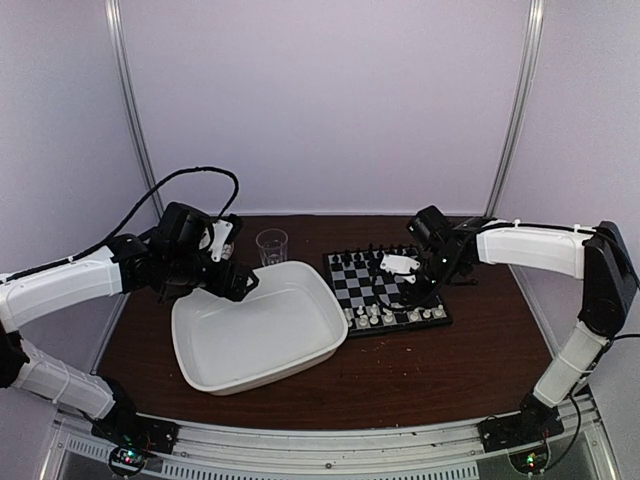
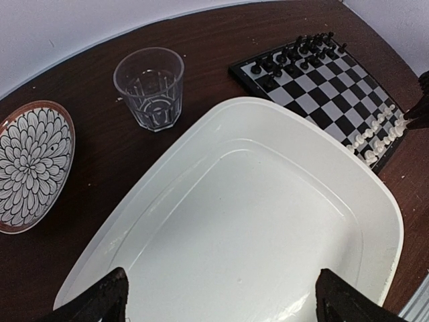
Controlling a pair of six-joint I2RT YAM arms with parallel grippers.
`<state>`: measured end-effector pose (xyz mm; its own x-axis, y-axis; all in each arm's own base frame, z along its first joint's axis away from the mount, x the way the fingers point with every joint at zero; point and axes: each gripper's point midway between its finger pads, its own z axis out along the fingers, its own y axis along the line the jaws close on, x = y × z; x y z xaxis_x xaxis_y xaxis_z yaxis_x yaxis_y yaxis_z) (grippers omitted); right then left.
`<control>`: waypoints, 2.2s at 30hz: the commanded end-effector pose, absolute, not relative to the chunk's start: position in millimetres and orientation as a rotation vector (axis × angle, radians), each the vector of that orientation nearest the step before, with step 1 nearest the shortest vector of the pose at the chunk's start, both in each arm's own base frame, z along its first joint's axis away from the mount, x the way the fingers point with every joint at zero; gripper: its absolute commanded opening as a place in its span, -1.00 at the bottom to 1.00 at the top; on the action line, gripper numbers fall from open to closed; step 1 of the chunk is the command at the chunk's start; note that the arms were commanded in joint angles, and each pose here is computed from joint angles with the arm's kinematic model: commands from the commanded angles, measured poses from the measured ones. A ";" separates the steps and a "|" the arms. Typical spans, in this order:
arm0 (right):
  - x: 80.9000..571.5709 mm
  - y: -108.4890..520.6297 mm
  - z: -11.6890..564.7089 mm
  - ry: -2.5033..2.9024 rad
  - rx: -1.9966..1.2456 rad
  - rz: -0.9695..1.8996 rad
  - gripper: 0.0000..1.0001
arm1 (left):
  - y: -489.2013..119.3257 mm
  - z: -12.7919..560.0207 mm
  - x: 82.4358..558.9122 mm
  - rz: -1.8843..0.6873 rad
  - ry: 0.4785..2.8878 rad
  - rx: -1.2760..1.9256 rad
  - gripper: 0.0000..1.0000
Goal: Set up the chess pieces on the board
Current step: Place the king on e1.
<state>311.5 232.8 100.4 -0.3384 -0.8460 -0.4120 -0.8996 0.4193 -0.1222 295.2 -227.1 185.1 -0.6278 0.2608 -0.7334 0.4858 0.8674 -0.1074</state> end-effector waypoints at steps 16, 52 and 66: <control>307.6 234.8 84.4 2.282 -1.489 0.224 -0.93 | -227.3 205.4 299.5 -0.413 2.222 0.485 0.94; 319.2 225.8 63.8 2.323 -1.484 0.122 -0.84 | -225.3 204.6 295.2 -0.430 2.219 0.475 0.94; 318.4 225.6 80.9 2.325 -1.456 0.131 -0.46 | -225.1 205.6 293.1 -0.436 2.223 0.480 0.94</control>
